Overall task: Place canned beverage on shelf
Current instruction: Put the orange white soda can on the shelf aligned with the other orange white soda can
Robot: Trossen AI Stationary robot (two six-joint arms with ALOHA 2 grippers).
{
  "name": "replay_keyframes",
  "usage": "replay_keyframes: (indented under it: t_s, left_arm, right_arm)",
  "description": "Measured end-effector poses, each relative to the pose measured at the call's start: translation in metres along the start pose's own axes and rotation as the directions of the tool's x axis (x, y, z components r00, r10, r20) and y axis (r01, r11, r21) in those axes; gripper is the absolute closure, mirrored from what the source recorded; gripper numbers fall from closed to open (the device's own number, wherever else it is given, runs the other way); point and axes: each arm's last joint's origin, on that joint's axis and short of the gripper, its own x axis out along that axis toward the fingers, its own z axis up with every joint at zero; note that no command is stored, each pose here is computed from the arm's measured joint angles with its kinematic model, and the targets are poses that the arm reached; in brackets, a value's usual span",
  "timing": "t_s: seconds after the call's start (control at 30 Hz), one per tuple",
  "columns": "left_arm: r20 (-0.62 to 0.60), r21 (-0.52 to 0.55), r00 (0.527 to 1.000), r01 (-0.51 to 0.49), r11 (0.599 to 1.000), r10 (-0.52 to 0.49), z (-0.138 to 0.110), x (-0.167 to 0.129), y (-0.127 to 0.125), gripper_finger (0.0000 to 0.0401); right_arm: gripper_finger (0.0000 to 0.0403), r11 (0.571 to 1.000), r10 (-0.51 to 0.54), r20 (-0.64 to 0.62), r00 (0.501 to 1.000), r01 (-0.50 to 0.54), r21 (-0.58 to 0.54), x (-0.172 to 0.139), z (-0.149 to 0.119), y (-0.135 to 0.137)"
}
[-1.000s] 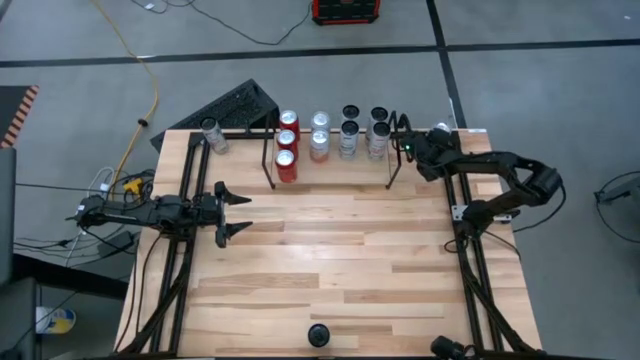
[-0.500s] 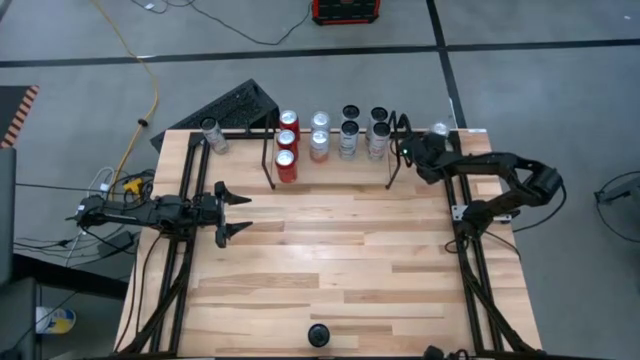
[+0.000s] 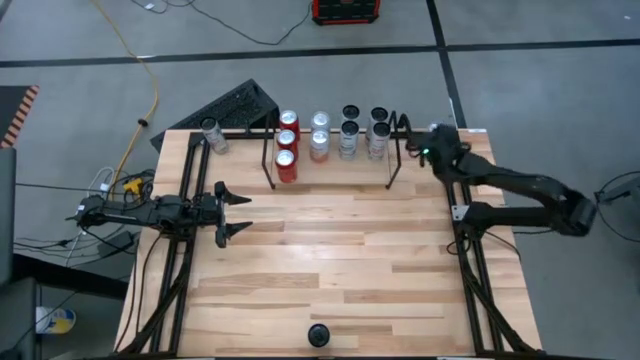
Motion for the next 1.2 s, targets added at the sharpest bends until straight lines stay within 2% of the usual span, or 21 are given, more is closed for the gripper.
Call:
replay_keyframes:
  t_s: [0.13, 0.3, 0.4, 0.47, 0.53, 0.67, 0.8, 0.93, 1.03, 1.2]
  left_arm:
    - [0.000, 0.000, 1.000, 0.000, 1.000, 0.000, 0.000, 0.000, 0.000, 0.0074]
    - [0.000, 0.000, 1.000, 0.000, 1.000, 0.000, 0.000, 0.000, 0.000, 0.0074]
    - [0.000, 0.000, 1.000, 0.000, 1.000, 0.000, 0.000, 0.000, 0.000, 0.0074]
    - [0.000, 0.000, 1.000, 0.000, 1.000, 0.000, 0.000, 0.000, 0.000, 0.0074]
    - [0.000, 0.000, 1.000, 0.000, 1.000, 0.000, 0.000, 0.000, 0.000, 0.0074]
    - [0.000, 0.000, 1.000, 0.000, 1.000, 0.000, 0.000, 0.000, 0.000, 0.0074]
    - [0.000, 0.000, 1.000, 0.000, 1.000, 0.000, 0.000, 0.000, 0.000, 0.0074]
    - [0.000, 0.000, 1.000, -0.001, 1.000, 0.001, 0.000, 0.000, 0.000, 0.0074]
    - [0.000, 0.000, 1.000, 0.000, 1.000, 0.000, 0.000, 0.000, 0.000, 0.0074]
    - [0.000, 0.000, 1.000, -0.001, 1.000, 0.001, 0.000, 0.000, 0.000, 0.0074]
  right_arm:
    - [0.0402, 1.000, 0.015, 0.065, 0.998, -0.015, -0.001, -0.009, 0.034, -0.009]
    - [0.0403, 0.998, 0.064, 0.045, 0.997, -0.065, 0.003, -0.004, 0.071, -0.007]
    - [0.0403, 1.000, 0.003, -0.022, 1.000, -0.002, 0.015, 0.001, 0.076, -0.001]
    - [0.0403, 0.999, -0.034, -0.054, 0.998, 0.033, -0.030, 0.004, 0.075, 0.007]
    - [0.0403, 0.999, -0.021, -0.072, 0.997, 0.017, -0.047, 0.005, 0.072, 0.018]
    - [0.0403, 0.999, 0.045, -0.066, 0.997, -0.044, 0.020, -0.002, 0.081, 0.044]
    - [0.0403, 0.997, 0.077, -0.088, 0.993, -0.075, 0.024, 0.007, 0.116, 0.058]
    - [0.0403, 1.000, 0.011, -0.155, 0.988, -0.011, 0.003, 0.035, 0.157, 0.057]
    - [0.0403, 0.999, -0.027, -0.304, 0.952, 0.021, -0.025, 0.067, 0.176, 0.055]
    - [0.0403, 0.993, -0.117, -0.563, 0.818, 0.079, -0.092, 0.122, 0.181, 0.044]
